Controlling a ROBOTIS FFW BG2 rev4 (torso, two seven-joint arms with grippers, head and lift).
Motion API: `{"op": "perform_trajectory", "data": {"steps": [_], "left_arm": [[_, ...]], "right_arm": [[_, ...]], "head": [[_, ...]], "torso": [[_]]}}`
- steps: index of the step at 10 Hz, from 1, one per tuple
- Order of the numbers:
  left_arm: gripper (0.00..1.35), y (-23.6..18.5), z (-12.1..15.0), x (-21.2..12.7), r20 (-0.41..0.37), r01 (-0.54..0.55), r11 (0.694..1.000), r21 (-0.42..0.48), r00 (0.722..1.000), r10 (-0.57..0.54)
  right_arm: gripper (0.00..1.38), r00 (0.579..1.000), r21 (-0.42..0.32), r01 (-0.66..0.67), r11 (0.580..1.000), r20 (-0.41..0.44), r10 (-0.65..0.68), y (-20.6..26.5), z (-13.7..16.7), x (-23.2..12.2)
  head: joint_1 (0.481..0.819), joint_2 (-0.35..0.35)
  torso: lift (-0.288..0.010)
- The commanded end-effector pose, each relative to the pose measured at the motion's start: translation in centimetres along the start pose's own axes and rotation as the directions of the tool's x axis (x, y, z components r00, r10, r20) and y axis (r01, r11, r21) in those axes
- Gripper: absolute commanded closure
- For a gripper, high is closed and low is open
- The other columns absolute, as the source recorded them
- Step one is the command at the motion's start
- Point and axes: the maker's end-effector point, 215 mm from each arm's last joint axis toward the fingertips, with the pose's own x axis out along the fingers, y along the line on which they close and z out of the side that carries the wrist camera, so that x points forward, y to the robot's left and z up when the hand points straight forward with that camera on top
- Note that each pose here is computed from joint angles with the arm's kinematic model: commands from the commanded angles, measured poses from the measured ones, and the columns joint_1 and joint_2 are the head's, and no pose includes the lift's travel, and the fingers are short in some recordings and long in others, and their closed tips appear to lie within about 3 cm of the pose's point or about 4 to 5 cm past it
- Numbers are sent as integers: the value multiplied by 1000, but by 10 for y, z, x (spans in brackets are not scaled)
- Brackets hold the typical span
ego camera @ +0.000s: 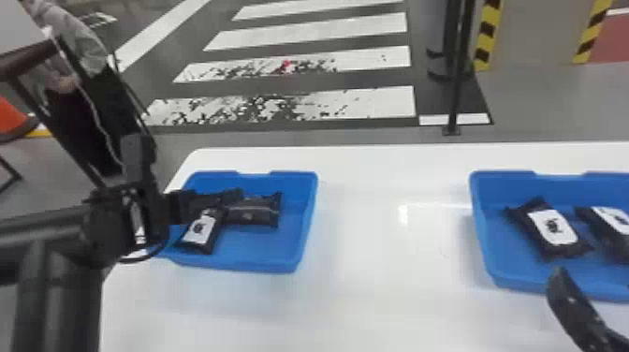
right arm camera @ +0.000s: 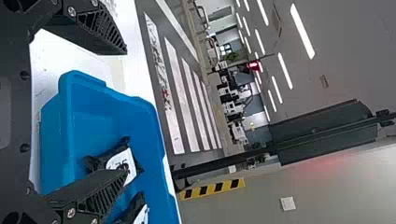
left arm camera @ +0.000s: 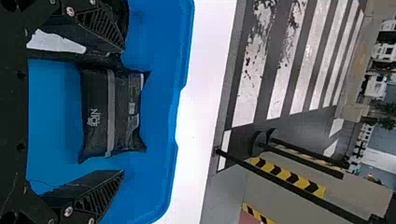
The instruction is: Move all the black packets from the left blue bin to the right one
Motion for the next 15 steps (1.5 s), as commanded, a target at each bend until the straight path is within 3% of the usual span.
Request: {"op": "perform_trajectory", "data": {"steps": [1, 4, 8, 10, 11, 12, 13, 15], "left_arm": [[140, -9, 0, 32, -59, 35, 999, -8, 998, -35], [140, -5, -8, 59, -128, 20, 1000, -23, 992, -23], [145, 10, -31, 83, -215, -35, 998, -52, 976, 23], [228, 11, -41, 89, -237, -35, 997, -65, 971, 19], [415, 10, -42, 89, -237, -30, 997, -70, 971, 13], [808, 9, -43, 90, -233, -25, 997, -73, 972, 7], [1095, 9, -46, 91, -225, -17, 997, -78, 974, -1], [1204, -2, -38, 92, -198, 24, 998, -60, 980, -35]], "right_arm": [[130, 1000, 2, -2, 1000, -6, 2, 0, -2, 0], [130, 1000, 18, -9, 1000, -20, 9, 2, -6, 0], [130, 999, 31, -15, 999, -28, 16, 3, -9, -1], [130, 999, 37, -16, 999, -32, 17, 3, -10, -1], [130, 999, 40, -14, 999, -35, 16, 2, -11, -2], [130, 999, 42, -15, 999, -43, 16, 2, -14, -3], [131, 999, 47, -14, 999, -46, 16, 2, -16, -3], [131, 999, 51, -16, 999, -48, 18, 3, -16, -3]], "head": [[695, 240], [695, 202], [695, 220], [695, 216], [695, 214], [695, 214], [695, 213], [695, 210]], "torso": [[-185], [-185], [-185], [-185], [-185], [-185], [-185], [-185]]}}
